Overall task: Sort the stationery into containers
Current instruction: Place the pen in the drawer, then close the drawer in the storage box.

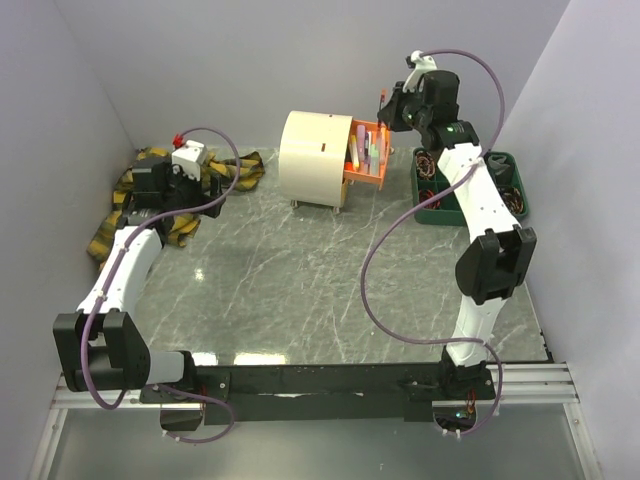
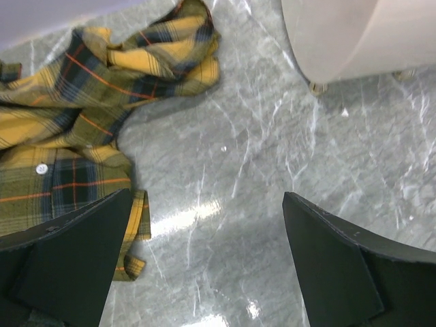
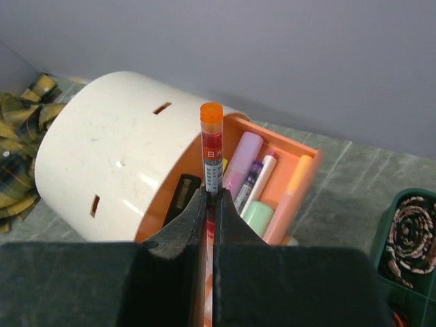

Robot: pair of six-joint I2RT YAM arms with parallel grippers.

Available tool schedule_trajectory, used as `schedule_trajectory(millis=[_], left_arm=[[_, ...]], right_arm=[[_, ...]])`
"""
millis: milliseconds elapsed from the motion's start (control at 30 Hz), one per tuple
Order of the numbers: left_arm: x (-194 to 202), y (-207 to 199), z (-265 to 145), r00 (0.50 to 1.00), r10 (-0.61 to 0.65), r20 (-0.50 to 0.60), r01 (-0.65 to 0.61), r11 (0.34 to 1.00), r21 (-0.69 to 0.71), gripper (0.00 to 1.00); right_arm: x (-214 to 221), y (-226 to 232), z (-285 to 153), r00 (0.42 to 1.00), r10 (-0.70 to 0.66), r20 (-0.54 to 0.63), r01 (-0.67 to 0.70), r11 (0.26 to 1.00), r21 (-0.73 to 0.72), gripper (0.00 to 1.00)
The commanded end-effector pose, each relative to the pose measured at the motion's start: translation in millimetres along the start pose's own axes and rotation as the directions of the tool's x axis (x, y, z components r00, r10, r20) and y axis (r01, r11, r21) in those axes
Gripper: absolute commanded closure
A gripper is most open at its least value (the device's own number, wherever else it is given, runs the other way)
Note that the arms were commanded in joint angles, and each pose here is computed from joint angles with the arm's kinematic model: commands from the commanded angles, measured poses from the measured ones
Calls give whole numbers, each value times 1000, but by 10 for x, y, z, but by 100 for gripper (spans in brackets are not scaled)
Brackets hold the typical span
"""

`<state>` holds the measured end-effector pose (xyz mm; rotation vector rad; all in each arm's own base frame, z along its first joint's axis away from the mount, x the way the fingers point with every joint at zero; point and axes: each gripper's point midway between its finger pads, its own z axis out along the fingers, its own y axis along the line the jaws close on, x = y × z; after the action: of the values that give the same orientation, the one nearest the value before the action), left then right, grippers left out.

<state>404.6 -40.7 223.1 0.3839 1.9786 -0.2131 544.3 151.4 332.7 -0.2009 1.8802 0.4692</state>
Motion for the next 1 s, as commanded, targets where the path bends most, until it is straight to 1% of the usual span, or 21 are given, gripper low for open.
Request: schedule_trajectory(millis=[0,167,300,367,400,433,500,567,600,700,767,833,867,933,967], left_arm=[[22,-18,-62,998,54,12,-54,999,8,1],[-17,77,-168,997,77,28,-76,997,-24,1],[-23,156,-319,997,54,51,-51,997,-52,0],[9,183,-379,998,34,58,-31,998,-60,1],[9,178,-396,998,28,65,-24,998,-56,1],[22,185,-417,998,18,66,-14,998,-58,0],[39,182,-444,998,11,70,-7,998,-59,0],[30,187,-474,997,8,78,-3,998,-64,1],[18,187,-479,996,9,84,-4,998,-65,0],[-3,203,-491,995,4,97,3,998,-68,0],[-35,193,-501,994,5,109,2,998,-65,1],[-92,193,-504,992,6,123,2,998,-61,1],[-177,197,-526,990,14,142,-5,998,-63,1],[-281,229,-544,986,25,165,-12,997,-77,1],[-390,262,-568,982,34,186,-17,996,-90,1]], right_arm=[[-250,31,37,997,33,64,-32,999,-16,100],[-117,-26,157,995,88,35,-88,996,-11,100],[-103,22,173,996,81,33,-80,997,-19,100],[-94,15,176,996,80,31,-80,997,-13,93],[-94,32,169,997,78,31,-77,997,-14,80],[-82,30,169,996,83,28,-83,997,-12,73],[-77,65,139,996,84,25,-83,996,-16,62],[-50,88,119,997,74,18,-73,997,-21,54],[-83,126,80,998,66,25,-65,998,-26,48],[-101,171,6,998,52,31,-51,998,-28,42],[-103,178,-28,999,41,31,-40,999,-29,41],[-207,223,-135,998,28,54,-26,999,-36,39],[-233,249,-177,998,21,60,-19,999,-42,39],[-407,330,-366,994,-9,111,14,999,-50,38],[-362,367,-405,994,-17,107,23,998,-54,37]])
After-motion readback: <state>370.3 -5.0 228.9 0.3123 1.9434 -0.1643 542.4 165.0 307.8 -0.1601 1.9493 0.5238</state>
